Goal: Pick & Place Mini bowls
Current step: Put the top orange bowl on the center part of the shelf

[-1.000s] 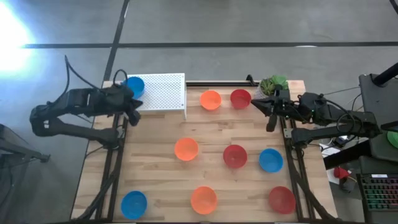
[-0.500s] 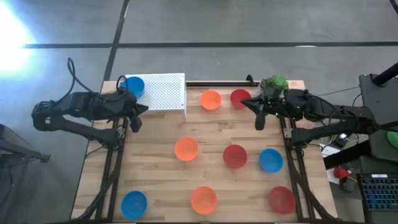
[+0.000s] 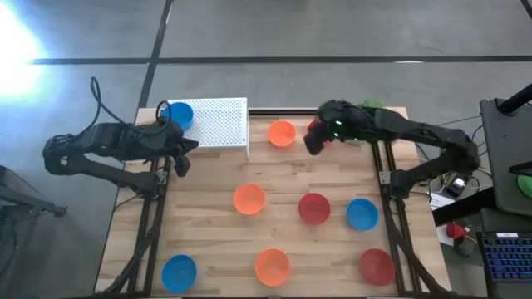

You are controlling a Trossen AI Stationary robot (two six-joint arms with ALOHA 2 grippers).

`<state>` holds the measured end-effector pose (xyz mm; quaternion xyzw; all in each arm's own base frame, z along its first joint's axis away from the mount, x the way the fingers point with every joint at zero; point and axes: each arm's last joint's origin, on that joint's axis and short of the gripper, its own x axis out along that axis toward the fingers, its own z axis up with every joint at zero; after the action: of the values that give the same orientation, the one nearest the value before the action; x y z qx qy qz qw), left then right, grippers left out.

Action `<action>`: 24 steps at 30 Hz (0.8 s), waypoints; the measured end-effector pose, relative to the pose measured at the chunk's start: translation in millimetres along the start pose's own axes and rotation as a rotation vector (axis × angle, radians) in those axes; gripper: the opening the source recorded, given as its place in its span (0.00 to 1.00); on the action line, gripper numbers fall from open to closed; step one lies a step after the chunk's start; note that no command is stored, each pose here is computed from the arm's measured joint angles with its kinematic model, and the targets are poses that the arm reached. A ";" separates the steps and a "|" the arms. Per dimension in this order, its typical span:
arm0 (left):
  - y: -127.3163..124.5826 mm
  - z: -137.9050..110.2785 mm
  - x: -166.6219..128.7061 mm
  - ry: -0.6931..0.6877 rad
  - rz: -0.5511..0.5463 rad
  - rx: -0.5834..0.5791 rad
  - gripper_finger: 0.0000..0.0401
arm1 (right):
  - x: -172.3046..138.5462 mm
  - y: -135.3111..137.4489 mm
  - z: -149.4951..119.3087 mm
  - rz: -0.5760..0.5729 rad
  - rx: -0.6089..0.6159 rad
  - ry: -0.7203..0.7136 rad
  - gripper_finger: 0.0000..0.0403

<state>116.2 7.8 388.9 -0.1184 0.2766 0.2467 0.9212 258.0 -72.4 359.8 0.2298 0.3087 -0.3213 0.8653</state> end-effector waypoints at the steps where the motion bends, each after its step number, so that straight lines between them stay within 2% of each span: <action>1: 0.0 0.0 0.0 0.000 0.000 0.000 0.00 | 6.5 0.0 3.4 -0.018 -0.003 0.016 0.02; 6: -0.1 0.2 0.0 -0.001 -0.001 -0.002 0.00 | 41.7 -4.7 17.5 -0.064 0.010 0.093 0.02; 15: -0.1 0.3 0.0 -0.003 -0.001 -0.002 0.00 | 98.4 -26.3 24.2 -0.044 0.114 0.268 0.03; 19: -0.2 0.4 0.1 -0.003 -0.001 -0.002 0.00 | 117.0 -34.4 23.7 -0.041 0.140 0.321 0.10; 24: -0.2 0.5 0.0 -0.004 -0.002 -0.002 0.00 | 136.2 -40.0 23.3 -0.071 0.161 0.344 0.23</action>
<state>116.5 7.8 389.3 -0.1190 0.2742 0.2462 0.9220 321.3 -170.2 275.4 0.3387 0.4331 -0.3312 0.7668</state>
